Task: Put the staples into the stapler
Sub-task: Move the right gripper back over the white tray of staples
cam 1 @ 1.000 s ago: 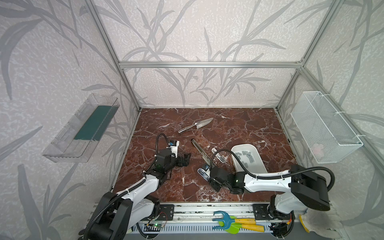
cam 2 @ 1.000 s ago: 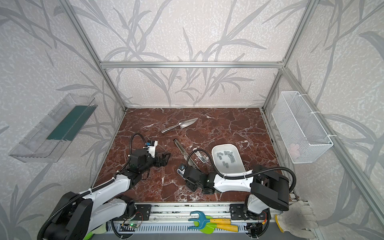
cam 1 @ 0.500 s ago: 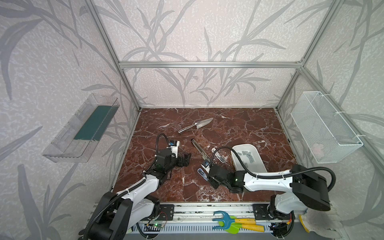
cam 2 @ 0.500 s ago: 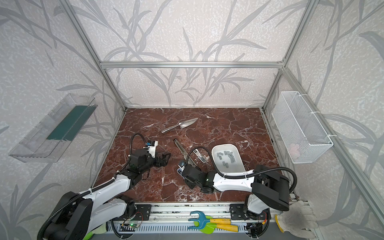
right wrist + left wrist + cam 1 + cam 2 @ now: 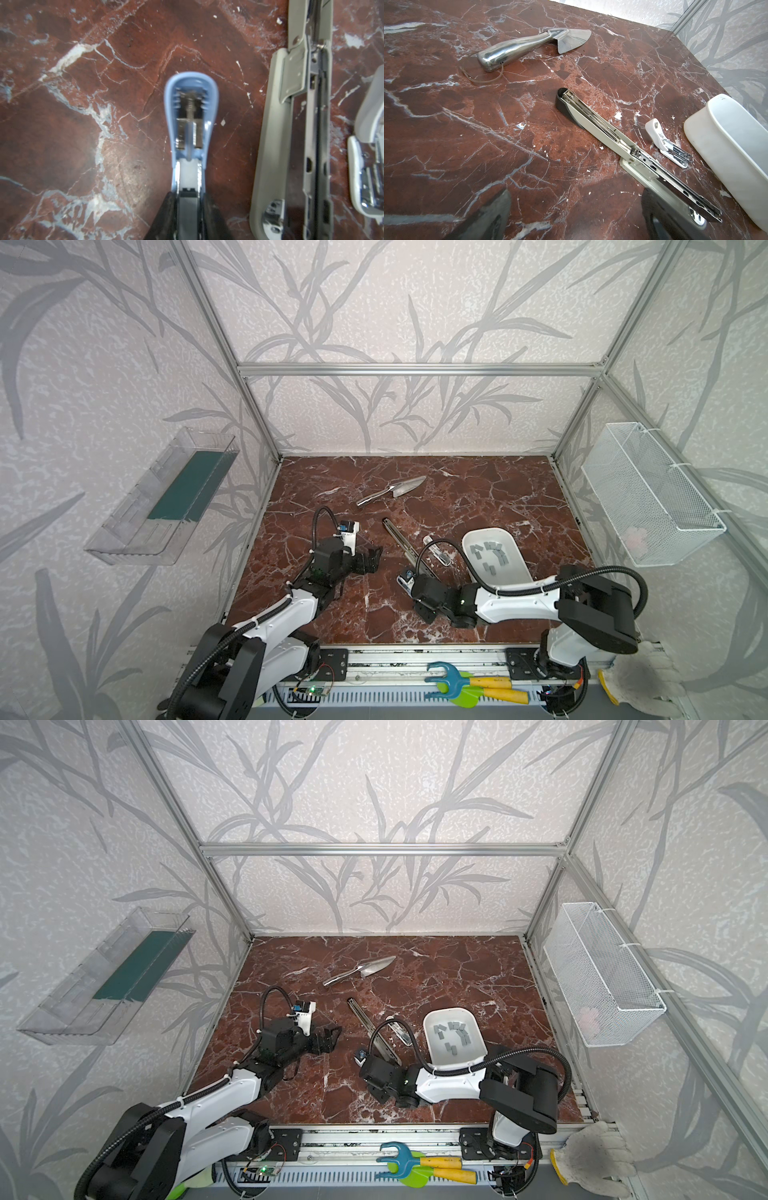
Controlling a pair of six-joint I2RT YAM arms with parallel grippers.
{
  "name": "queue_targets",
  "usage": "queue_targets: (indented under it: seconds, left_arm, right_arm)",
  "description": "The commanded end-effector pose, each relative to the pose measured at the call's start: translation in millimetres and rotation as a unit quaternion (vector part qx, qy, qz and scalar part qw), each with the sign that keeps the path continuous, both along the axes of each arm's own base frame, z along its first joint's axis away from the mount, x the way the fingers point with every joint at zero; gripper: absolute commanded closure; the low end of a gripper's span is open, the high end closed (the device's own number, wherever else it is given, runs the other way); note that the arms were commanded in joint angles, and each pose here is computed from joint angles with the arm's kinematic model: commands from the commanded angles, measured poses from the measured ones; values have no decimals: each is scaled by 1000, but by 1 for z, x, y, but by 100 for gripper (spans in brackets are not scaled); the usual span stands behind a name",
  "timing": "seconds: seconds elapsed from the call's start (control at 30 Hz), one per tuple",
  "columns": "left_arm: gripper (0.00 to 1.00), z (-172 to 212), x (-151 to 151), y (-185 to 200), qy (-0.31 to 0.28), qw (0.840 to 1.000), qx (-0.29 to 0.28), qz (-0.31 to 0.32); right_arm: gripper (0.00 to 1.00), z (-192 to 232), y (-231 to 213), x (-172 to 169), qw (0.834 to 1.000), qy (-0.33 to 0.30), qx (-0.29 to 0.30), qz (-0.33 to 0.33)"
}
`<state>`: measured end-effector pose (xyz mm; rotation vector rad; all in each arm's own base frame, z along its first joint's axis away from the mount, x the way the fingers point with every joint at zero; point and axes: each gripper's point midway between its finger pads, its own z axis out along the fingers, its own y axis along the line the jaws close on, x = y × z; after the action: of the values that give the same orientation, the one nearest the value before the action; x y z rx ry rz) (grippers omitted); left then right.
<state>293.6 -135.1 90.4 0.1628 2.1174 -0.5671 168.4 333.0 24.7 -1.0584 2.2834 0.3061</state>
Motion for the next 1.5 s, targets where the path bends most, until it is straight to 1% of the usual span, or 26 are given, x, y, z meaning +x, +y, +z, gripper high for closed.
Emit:
queue_targets:
  seconds: [0.0,0.07,0.2,0.33,0.47,0.6,0.63,0.7,0.8,0.87,0.97,1.03,1.1,1.13,1.17,1.23,1.3,1.33,1.4,1.47]
  left_arm:
    - [2,12,8,-2,-19,1000,0,3]
    - [2,12,8,-2,-19,1000,0,3]
    - [2,12,7,-2,-20,1000,1,2]
    - [2,13,7,-2,-22,1000,1,2]
    - [2,13,8,1,-24,1000,4,11]
    - [1,14,9,7,-26,999,7,27]
    - [2,14,9,9,-26,999,9,33]
    - [2,14,10,12,-27,999,11,43]
    - [1,14,12,16,-29,998,16,56]
    - [2,14,14,17,-29,998,17,60]
    - [1,13,15,17,-26,998,19,61]
    - [2,13,15,18,-26,997,20,64]
    - [2,13,15,18,-24,997,21,64]
    - [2,12,15,18,-23,998,21,63]
    - [2,12,14,17,-23,998,20,60]
    - [2,13,14,17,-26,998,19,58]
    - [2,14,13,17,-29,998,18,58]
    - [2,15,14,17,-31,998,17,60]
    - [1,17,15,19,-41,997,20,64]
    - [1,17,19,22,-45,996,25,73]
  right_arm:
    - [79,-2,10,-4,1000,10,5,3]
    - [83,0,15,-3,1000,12,12,3]
    - [87,4,32,0,999,16,29,3]
    - [87,0,50,5,999,23,36,1]
    - [87,-1,65,12,999,27,42,-16]
    - [87,-4,69,19,999,23,32,-34]
    - [86,-5,69,20,999,22,26,-36]
    - [76,-4,69,23,999,18,22,-41]
    - [72,6,72,24,999,16,26,-41]
    - [69,21,76,25,998,12,40,-39]
    - [60,45,79,27,997,2,61,-38]
    - [58,61,77,30,997,-11,68,-42]
    - [56,75,70,35,996,-30,66,-49]
    - [55,94,66,37,995,-45,77,-54]
    - [54,103,57,42,993,-60,77,-63]
    - [54,120,37,53,990,-86,77,-86]
    - [54,134,6,70,983,-105,80,-126]
    - [54,138,-9,77,979,-113,84,-149]
    - [55,143,-53,97,962,-134,89,-220]
    - [56,137,-100,112,945,-128,88,-286]
